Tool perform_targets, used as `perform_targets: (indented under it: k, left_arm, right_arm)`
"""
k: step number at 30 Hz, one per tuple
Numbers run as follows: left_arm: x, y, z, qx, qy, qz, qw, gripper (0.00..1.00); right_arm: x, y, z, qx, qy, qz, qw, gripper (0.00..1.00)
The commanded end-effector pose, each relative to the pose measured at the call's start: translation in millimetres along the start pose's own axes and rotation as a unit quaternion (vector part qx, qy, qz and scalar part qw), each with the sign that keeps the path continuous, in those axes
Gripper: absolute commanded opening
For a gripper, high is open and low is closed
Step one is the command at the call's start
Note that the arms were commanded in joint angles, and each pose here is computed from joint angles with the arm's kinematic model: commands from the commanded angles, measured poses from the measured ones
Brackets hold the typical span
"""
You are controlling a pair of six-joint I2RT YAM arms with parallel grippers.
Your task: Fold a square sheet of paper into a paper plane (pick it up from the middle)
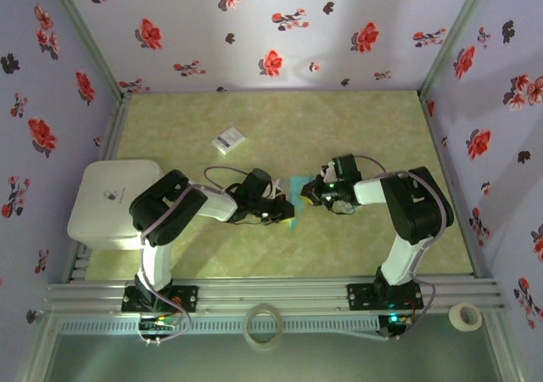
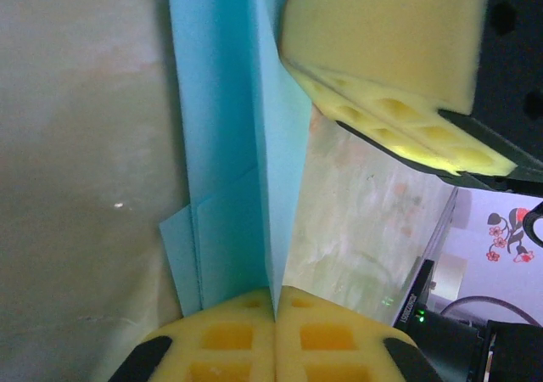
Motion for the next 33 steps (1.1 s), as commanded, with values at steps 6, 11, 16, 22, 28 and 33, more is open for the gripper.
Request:
perform_targets:
  k: [6,11,16,22,28,33]
  left_arm:
    - [16.4,5.1,22.8,0.042,-0.002,-0.058,0.997,0.11]
    - [11.6,6.7,28.3,0.051,0.007,-0.056,0.997,0.12]
    - [13.3,4.8,32.2,0.054,0.005,-0.058,0.997,0.01]
    - [14.0,2.3,35.6,0.058,0.005,-0.057,0.997,0.03]
    - [12.1,0.7,39.3,0.067,0.007,-0.051,0.996,0.13]
    - [10.8,-0.5,43.6,0.072,0.01,-0.05,0.996,0.06]
  right_arm:
    - [-37.9,7.3,1.9,-0.002,0.03,0.089,0.996,0.05]
    - [-42.0,7.7,2.5,-0.003,0.032,0.099,0.995,0.05]
    - [-46.0,7.7,2.5,-0.006,0.034,0.108,0.994,0.04]
    - [-48.5,8.0,2.9,-0.007,0.036,0.114,0.993,0.04]
    - [-49.8,8.2,2.8,-0.008,0.037,0.117,0.992,0.04]
    - [-50.6,7.9,2.9,-0.01,0.039,0.119,0.992,0.04]
Point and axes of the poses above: each hand's point on the last joint's axis, 136 mm out from that joint toward the fingers, its own y axis out along the fingers, its own x axis along the line the jaws close on, z = x × y, the point moved 7 cm from there along -y, back along the fingers, and after that the axes turned 4 degrees about y, right-handed, at the moved point
